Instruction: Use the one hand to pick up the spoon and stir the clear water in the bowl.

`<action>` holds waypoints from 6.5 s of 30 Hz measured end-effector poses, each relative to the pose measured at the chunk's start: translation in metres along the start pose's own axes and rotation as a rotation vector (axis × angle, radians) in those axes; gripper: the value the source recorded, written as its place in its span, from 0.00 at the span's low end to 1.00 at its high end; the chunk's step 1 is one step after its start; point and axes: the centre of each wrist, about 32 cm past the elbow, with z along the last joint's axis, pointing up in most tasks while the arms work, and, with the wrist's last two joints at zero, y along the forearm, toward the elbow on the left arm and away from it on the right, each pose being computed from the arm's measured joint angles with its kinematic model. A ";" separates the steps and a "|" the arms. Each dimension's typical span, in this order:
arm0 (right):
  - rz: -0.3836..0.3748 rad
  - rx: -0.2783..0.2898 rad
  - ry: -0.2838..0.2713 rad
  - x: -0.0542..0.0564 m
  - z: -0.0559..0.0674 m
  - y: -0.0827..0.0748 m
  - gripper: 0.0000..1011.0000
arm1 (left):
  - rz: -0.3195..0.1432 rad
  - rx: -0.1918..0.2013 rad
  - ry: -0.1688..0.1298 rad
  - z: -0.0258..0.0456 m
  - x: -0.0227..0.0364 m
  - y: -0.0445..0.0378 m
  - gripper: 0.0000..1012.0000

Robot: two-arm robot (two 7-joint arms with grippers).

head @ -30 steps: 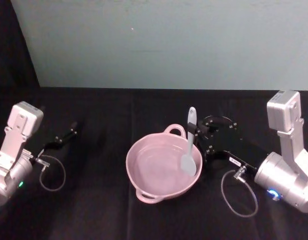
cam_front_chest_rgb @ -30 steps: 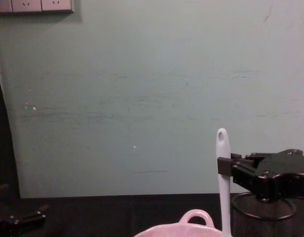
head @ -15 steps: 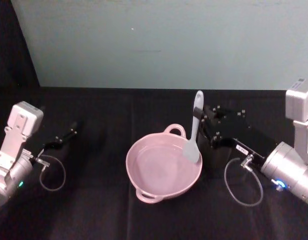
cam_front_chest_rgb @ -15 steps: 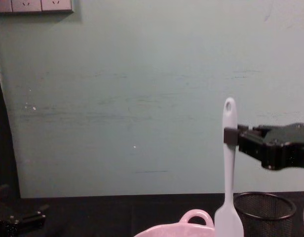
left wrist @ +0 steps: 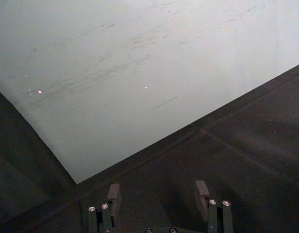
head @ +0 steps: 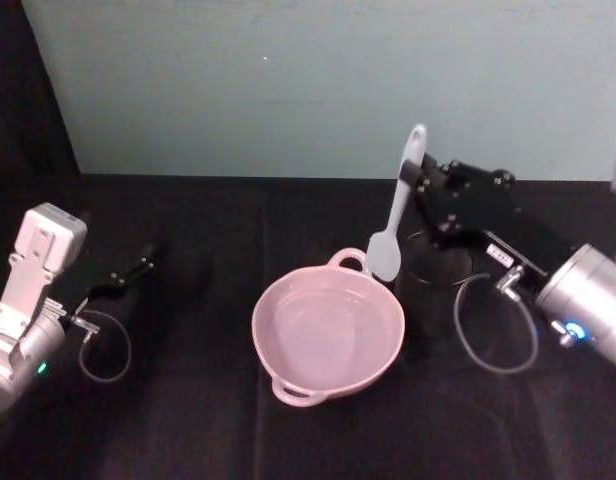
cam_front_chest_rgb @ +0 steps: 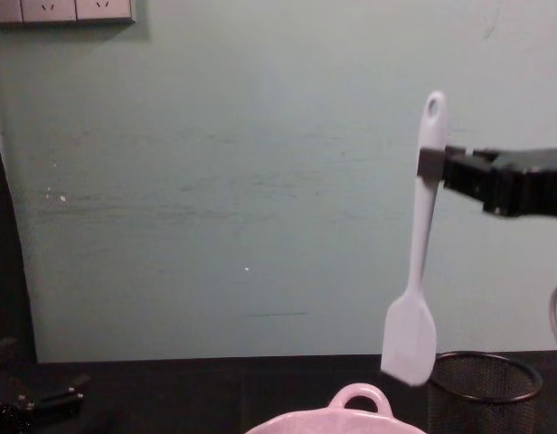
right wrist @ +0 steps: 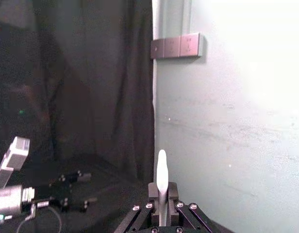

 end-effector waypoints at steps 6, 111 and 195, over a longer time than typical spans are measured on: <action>-0.060 0.026 0.030 0.006 0.012 -0.007 0.11 | 0.000 0.000 0.000 0.0000 0.0000 0.0000 0.99; -0.304 -0.071 0.426 0.035 -0.083 -0.024 0.89 | 0.000 0.000 0.000 0.0000 0.0000 0.0000 0.99; -0.609 -0.191 -0.145 -0.030 -0.100 -0.090 0.99 | 0.000 0.000 0.000 0.0000 0.0000 0.0000 0.99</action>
